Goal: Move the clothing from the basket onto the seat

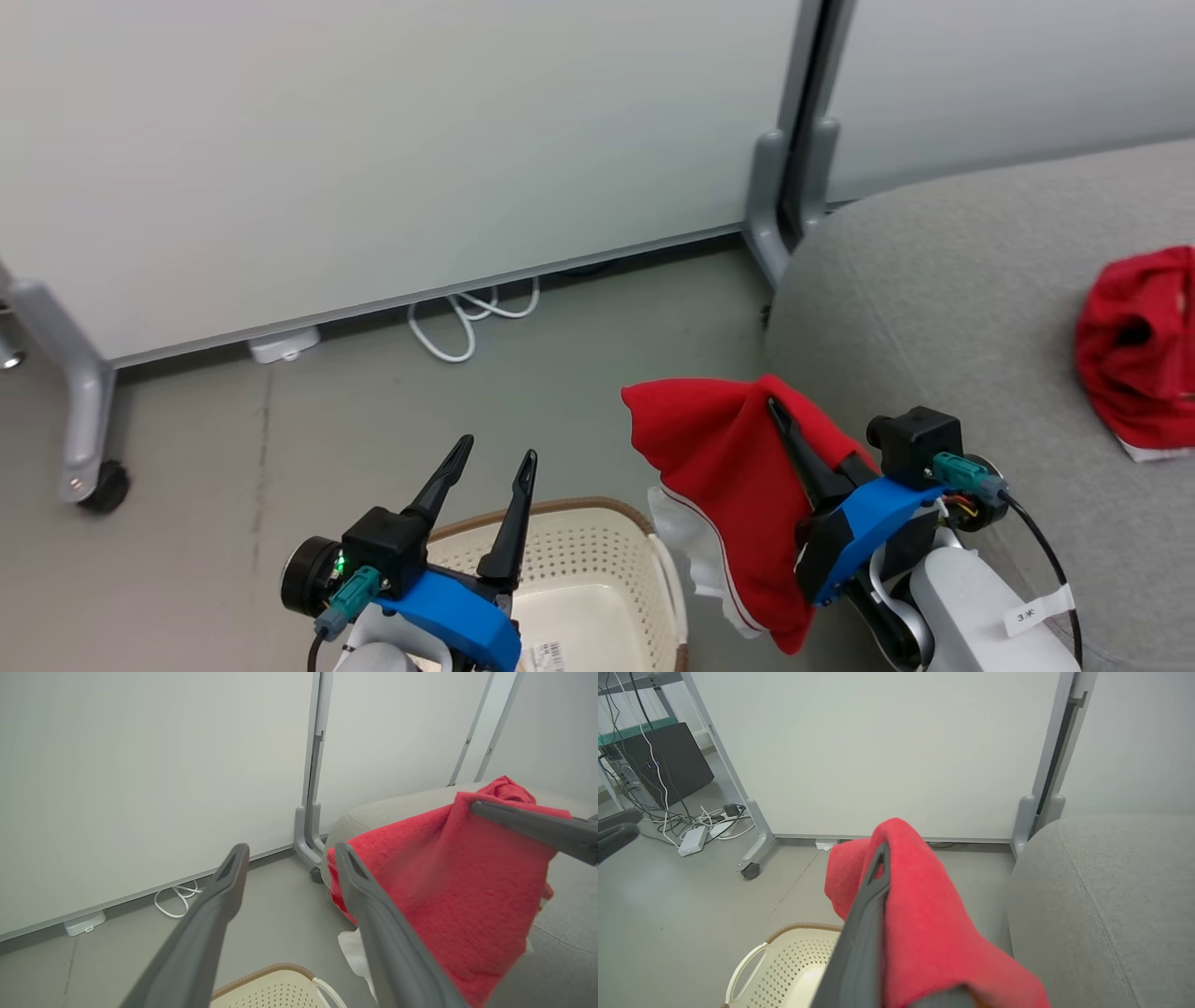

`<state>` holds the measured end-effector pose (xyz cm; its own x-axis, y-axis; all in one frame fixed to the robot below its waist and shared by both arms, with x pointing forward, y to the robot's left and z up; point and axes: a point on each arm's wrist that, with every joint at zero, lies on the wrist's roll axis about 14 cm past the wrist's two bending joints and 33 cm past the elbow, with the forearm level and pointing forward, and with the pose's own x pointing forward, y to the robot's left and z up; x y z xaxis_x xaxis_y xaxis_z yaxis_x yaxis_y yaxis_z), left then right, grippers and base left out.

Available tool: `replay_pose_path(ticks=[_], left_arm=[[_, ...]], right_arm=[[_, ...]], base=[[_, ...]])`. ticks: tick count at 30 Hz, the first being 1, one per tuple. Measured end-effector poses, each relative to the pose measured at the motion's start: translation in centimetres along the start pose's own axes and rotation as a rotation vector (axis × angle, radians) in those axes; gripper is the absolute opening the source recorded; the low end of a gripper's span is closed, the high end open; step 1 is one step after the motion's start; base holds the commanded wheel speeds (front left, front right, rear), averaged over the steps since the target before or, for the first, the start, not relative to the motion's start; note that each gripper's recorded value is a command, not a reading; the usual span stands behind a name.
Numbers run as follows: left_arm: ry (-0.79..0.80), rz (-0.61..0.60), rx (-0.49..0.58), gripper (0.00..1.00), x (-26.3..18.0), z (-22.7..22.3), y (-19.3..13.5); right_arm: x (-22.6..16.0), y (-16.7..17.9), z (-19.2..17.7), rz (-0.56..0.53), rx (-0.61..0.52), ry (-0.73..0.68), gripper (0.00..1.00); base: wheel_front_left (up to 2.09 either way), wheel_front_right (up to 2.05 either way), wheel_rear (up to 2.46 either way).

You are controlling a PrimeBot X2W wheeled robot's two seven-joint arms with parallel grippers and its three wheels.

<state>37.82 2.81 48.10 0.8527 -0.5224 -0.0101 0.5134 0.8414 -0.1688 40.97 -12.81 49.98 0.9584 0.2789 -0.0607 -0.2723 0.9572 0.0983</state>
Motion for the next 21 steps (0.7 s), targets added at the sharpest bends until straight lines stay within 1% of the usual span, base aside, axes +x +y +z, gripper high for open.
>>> replay_pose_path(ticks=[13,21], left_arm=[[0.036,-0.194,-0.009,1.0,3.8,-1.2,-5.5],[0.051,-0.292,-0.014,1.0,5.2,-1.8,-8.6]], right_arm=[[-5.0,-6.3,-0.3,-0.21,0.014,-0.002,0.0],[-8.0,-8.9,-0.5,-0.312,0.015,-0.003,0.0]], base=[[0.0,0.0,0.0],[0.0,0.0,0.0]])
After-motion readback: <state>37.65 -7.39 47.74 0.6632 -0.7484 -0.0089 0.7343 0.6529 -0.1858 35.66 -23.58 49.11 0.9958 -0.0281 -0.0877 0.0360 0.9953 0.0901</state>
